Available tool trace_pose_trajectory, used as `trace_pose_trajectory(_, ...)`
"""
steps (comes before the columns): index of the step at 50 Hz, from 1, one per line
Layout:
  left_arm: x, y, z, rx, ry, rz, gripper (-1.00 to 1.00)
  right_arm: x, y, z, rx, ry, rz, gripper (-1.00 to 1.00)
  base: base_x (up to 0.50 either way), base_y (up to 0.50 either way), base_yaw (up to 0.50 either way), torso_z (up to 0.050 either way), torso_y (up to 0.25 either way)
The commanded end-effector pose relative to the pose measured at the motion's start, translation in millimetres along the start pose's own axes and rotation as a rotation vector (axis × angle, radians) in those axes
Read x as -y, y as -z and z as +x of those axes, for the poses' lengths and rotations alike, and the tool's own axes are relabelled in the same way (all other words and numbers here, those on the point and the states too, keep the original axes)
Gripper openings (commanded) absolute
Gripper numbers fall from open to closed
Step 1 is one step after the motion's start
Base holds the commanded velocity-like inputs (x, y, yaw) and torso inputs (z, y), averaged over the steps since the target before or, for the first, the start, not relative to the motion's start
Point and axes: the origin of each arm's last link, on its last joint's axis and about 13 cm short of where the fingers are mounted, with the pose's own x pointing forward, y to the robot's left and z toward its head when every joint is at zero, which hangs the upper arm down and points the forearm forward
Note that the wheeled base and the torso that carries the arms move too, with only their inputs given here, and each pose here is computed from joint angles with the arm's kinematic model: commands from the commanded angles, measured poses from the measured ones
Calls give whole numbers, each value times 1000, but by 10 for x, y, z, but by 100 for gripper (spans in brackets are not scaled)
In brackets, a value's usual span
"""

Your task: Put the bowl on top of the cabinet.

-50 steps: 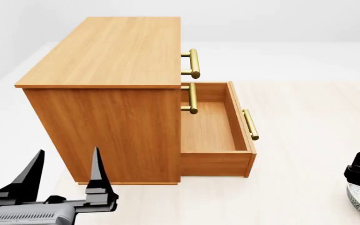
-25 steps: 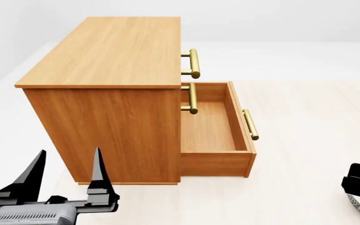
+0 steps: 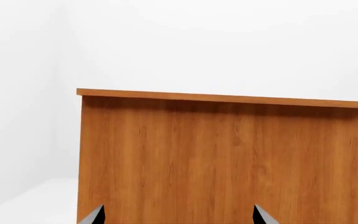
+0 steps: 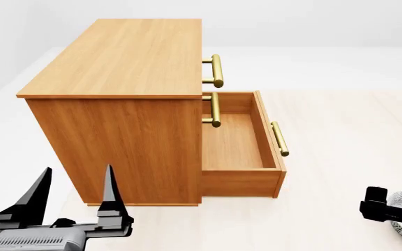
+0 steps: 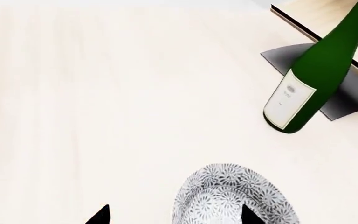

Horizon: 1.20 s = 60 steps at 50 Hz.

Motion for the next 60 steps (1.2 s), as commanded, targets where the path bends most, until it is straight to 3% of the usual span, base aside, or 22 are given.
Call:
trace_pose_trajectory(1,-1,4,-2,-1,0,-1,100,-46,24,54,-82,-5,13,100,0,0,0,0,0)
trace_pose_trajectory(60,6,10,-13,-2,6,-2,100,-52,149,209,-177,36,8,100,0,0,0,0,0)
